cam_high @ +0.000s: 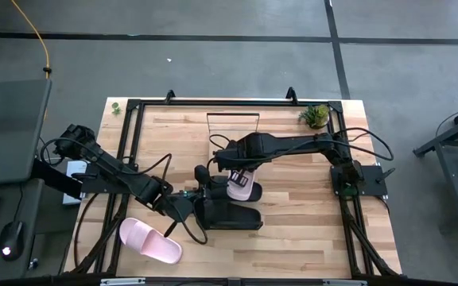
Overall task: Pick and place slides into the shelf
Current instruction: Put the top pink slipper on the shelf
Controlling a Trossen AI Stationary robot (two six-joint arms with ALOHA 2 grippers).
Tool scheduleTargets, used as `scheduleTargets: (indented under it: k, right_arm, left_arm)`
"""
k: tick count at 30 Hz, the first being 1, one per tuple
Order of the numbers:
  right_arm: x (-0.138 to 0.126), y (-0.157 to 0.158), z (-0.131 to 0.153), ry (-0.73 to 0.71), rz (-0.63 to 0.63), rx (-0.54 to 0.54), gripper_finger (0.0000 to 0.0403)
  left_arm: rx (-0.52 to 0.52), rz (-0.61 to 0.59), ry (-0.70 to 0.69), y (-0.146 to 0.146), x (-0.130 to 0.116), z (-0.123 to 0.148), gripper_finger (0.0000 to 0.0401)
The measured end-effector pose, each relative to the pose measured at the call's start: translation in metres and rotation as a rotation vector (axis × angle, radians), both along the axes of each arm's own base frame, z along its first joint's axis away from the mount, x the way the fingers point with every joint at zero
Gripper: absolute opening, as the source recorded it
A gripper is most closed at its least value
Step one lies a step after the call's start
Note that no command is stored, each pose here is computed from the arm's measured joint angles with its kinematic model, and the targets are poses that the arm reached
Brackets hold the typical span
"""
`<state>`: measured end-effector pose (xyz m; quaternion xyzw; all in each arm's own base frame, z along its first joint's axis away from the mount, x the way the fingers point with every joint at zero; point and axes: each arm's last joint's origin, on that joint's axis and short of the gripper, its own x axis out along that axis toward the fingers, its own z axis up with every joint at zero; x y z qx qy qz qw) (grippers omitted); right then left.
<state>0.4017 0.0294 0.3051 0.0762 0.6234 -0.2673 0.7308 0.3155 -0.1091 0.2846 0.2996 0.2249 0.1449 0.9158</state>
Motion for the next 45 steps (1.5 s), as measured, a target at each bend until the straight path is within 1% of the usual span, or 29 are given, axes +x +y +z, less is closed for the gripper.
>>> scheduleTargets:
  k: [5,11,15,19,25,33,37,40,45]
  right_arm:
    - [0.0,0.0,0.0,0.008,0.017,-0.002,0.0]
    - [-0.001,0.002,0.0,0.037,0.106,-0.016,0.0]
    - [-0.001,0.006,0.0,0.048,0.151,-0.047,0.0]
    - [-0.001,0.01,0.0,0.042,0.165,-0.073,0.0]
    - [0.001,0.011,0.0,0.024,0.156,-0.073,0.0]
    - [0.008,0.013,0.0,-0.044,0.172,-0.032,0.0]
    - [0.011,0.013,0.001,-0.07,0.191,-0.034,0.0]
    - [0.014,0.014,0.005,-0.105,0.219,-0.037,0.0]
    - [0.021,0.015,0.017,-0.195,0.278,-0.059,0.0]
  left_arm:
    - [-0.026,0.0,-0.01,0.0,0.0,0.0,0.0223]
    - [-0.039,-0.028,-0.009,-0.005,-0.001,0.0,0.0223]
    - [-0.037,-0.049,-0.003,-0.008,-0.002,0.0,0.0223]
    - [-0.015,-0.068,0.01,-0.01,-0.003,0.0,0.0223]
    - [0.004,-0.085,0.026,-0.016,-0.006,-0.002,0.0223]
    - [0.033,-0.037,0.015,-0.017,-0.008,-0.001,0.0223]
    - [0.075,-0.018,0.038,-0.018,-0.01,-0.002,0.0223]
    - [0.121,0.039,0.056,-0.016,-0.012,-0.004,0.0223]
    - [0.138,0.074,0.093,-0.013,-0.015,-0.008,0.0223]
